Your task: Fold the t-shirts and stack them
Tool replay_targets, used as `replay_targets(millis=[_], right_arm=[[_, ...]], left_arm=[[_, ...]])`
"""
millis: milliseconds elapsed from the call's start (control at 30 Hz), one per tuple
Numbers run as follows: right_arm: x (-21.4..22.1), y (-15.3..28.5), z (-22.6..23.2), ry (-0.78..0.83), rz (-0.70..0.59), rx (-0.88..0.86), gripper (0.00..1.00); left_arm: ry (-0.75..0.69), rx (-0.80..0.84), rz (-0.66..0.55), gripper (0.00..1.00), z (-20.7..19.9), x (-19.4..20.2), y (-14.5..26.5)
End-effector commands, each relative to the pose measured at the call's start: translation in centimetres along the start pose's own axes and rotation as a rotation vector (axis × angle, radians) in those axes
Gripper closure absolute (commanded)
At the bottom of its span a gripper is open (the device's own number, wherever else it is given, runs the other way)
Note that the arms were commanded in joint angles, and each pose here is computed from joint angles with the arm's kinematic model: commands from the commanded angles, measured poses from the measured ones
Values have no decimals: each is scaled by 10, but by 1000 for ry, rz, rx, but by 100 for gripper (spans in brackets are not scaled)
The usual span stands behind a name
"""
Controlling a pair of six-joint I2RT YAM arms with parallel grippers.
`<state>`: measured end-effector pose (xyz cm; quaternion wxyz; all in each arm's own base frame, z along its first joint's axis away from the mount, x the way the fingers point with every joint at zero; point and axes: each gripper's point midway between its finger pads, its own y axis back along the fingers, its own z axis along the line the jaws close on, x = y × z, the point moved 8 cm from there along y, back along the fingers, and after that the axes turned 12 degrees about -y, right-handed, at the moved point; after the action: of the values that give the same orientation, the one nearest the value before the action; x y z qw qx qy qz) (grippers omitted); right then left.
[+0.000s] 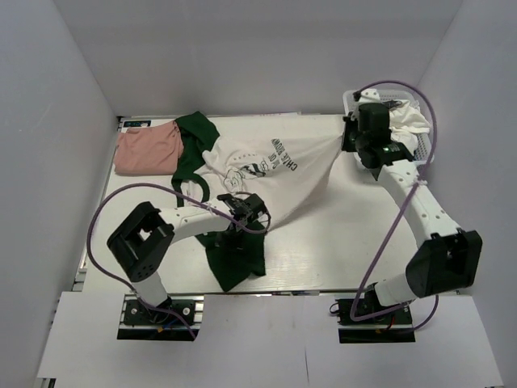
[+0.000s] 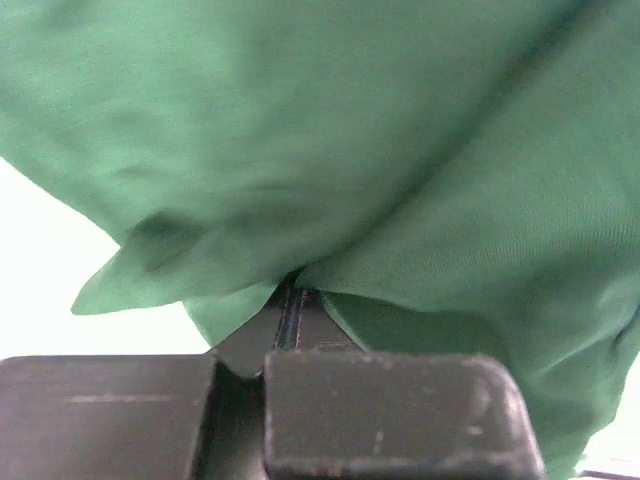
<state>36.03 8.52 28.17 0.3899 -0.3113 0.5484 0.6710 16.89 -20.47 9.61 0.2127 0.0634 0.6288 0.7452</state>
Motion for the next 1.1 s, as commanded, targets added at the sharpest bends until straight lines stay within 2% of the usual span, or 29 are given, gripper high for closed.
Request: replay_targets(millis=[0,67,133,233,367,400,567,733,800,833,867,1000,1067], right_arm=[[-17,21,-12,-65,-49,118,100],[-17,25,-16,-90,-36,146,100],[-30,35,-13,-95,-60,123,100],[-46,53,-10,-100,-98,94,100],[-71,84,-10,-112,-181,107,100],[-81,106,-7,-114,-244,52,100],[-98,141,3,-107,-318,-55,100],[-135,185,8,-87,-458,-95,100],[-155,218,8,-84,-559,-106,100],[-157,228,8,-82,-589,-114,100],[-161,238,7,-72,-623,-119,100],[-163,300,-1,-79,-779,-150,100],[-162,315,-3,-70,-815,-158,100]], left_arm=[[117,-192,-39,100,32,11,27],[175,-234,-112,100,48,9,52],[233,-219,-237,100,59,-3,89],[334,-248,-506,100,85,-32,160],[402,-193,-742,100,113,-32,227],[405,-159,-829,100,125,-24,248],[469,-177,-906,100,143,-14,273],[540,-195,-1069,100,174,-6,331],[579,-155,-1199,100,187,-5,363],[523,-167,-1244,100,192,-3,374],[534,-94,-1347,100,196,-1,395],[508,31,-1561,100,212,17,444],[489,115,-1671,100,214,24,463]])
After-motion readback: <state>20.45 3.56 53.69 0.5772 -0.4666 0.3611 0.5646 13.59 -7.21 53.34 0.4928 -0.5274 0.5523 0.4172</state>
